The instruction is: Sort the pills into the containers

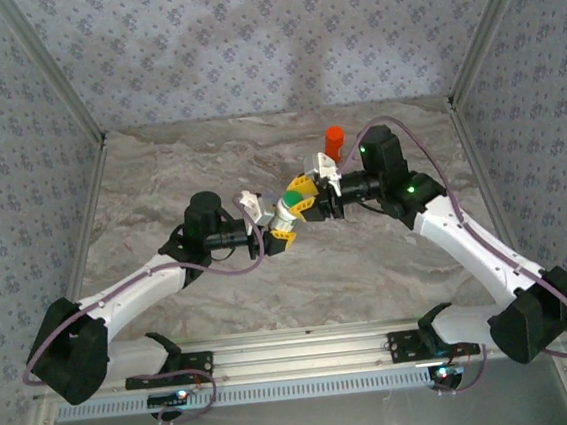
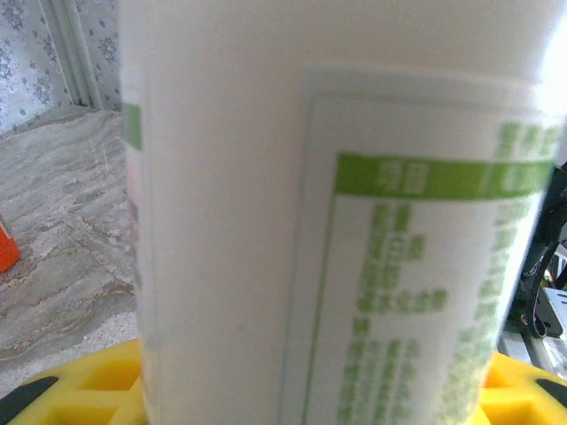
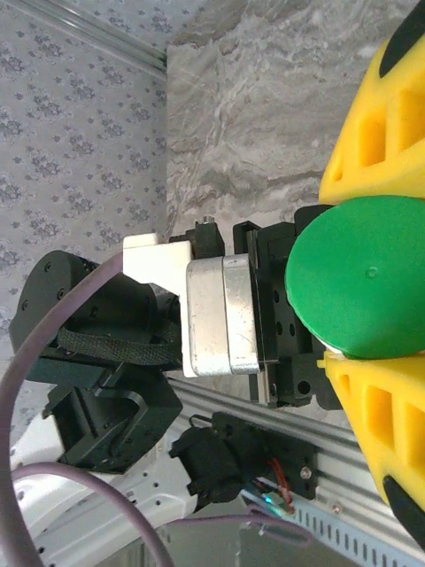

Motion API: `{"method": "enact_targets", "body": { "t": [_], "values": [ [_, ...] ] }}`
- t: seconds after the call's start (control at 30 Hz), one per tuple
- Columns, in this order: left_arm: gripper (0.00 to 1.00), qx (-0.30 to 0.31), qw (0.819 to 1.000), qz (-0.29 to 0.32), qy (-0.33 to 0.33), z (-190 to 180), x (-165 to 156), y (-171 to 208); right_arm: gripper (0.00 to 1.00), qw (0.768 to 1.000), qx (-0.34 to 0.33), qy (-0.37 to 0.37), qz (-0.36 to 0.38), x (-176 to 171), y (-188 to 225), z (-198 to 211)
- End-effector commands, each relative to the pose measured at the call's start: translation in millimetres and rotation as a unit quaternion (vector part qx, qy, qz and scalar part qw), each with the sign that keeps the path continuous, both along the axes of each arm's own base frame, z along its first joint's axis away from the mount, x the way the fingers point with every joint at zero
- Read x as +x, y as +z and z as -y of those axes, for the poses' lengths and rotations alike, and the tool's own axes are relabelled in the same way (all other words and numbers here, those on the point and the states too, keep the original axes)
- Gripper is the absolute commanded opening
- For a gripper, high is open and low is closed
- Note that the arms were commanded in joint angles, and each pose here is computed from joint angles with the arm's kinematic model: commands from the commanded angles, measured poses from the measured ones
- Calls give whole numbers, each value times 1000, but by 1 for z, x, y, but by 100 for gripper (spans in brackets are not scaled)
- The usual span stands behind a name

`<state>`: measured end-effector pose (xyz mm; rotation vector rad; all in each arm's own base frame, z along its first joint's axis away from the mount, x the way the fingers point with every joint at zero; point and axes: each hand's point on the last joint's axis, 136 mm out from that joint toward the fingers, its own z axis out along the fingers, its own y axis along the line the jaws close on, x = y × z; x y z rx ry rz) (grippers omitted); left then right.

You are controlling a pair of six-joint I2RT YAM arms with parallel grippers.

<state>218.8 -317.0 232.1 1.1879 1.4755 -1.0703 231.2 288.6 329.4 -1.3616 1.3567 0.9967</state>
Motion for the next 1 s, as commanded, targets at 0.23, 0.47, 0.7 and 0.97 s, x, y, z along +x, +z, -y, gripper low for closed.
{"method": "enact_targets", "body": {
  "t": [0.23, 0.47, 0.7, 0.97],
  "values": [
    [32, 10, 998, 27, -51, 10, -16, 6, 18, 992, 63, -30, -110, 25, 35, 9],
    [32, 28, 998, 23, -58, 11, -18, -3, 29, 990, 58, -71, -103, 36, 48, 17],
    [32, 20, 997, 26, -67, 11, -23, 2, 28, 984, 41, -163, -63, 59, 41, 32],
    [32, 22, 997, 21, -69, 12, -22, 1, 26, 978, 33, -202, -34, 63, 42, 41]
  ]
}}
